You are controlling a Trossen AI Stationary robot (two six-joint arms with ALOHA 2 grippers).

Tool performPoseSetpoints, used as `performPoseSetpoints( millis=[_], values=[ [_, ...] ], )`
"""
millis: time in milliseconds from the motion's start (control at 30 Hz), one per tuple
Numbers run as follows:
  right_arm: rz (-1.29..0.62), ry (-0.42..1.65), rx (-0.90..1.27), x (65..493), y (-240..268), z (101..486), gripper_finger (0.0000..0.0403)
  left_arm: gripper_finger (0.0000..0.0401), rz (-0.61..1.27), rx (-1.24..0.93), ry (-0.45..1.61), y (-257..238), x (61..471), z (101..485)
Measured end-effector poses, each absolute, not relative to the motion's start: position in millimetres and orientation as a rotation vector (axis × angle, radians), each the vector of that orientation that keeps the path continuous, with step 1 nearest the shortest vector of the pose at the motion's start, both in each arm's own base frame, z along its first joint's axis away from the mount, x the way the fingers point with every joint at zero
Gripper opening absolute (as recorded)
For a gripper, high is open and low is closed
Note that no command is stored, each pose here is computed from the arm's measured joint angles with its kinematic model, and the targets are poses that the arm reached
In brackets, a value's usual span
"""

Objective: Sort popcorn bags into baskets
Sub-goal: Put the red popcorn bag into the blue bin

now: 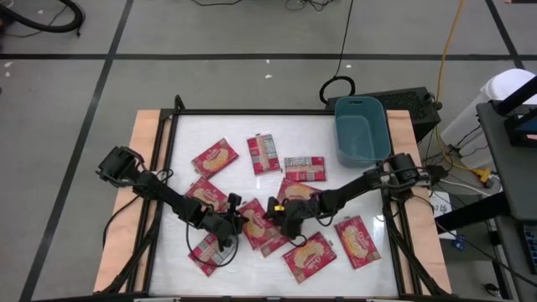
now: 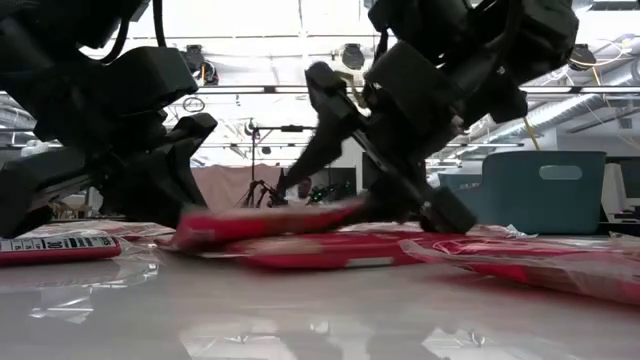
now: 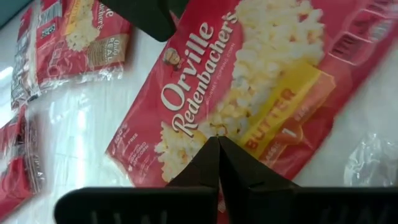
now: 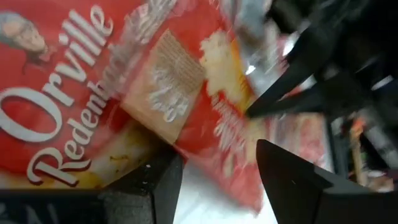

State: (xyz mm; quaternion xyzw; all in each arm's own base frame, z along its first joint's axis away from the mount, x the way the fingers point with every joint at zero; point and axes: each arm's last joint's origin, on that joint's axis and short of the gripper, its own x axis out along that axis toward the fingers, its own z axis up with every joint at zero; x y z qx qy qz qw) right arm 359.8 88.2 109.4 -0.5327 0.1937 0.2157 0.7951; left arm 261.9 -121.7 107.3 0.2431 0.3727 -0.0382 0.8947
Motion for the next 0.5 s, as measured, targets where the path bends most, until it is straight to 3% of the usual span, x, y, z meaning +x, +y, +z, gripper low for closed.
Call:
performPoseSetpoints(
  millis=[200,500],
  values=[
    [0.427,0.37,-1.11,363.4,89.1,109.3,0.0181,0.0009,-0.092,0.547,0.739,-122.4,264.0,108.9],
    [0.415,0.375,-0.963,362.8,93.3,108.8,0.004,0.001,-0.036,0.611,0.651,-119.5,271.7,115.2]
  ],
)
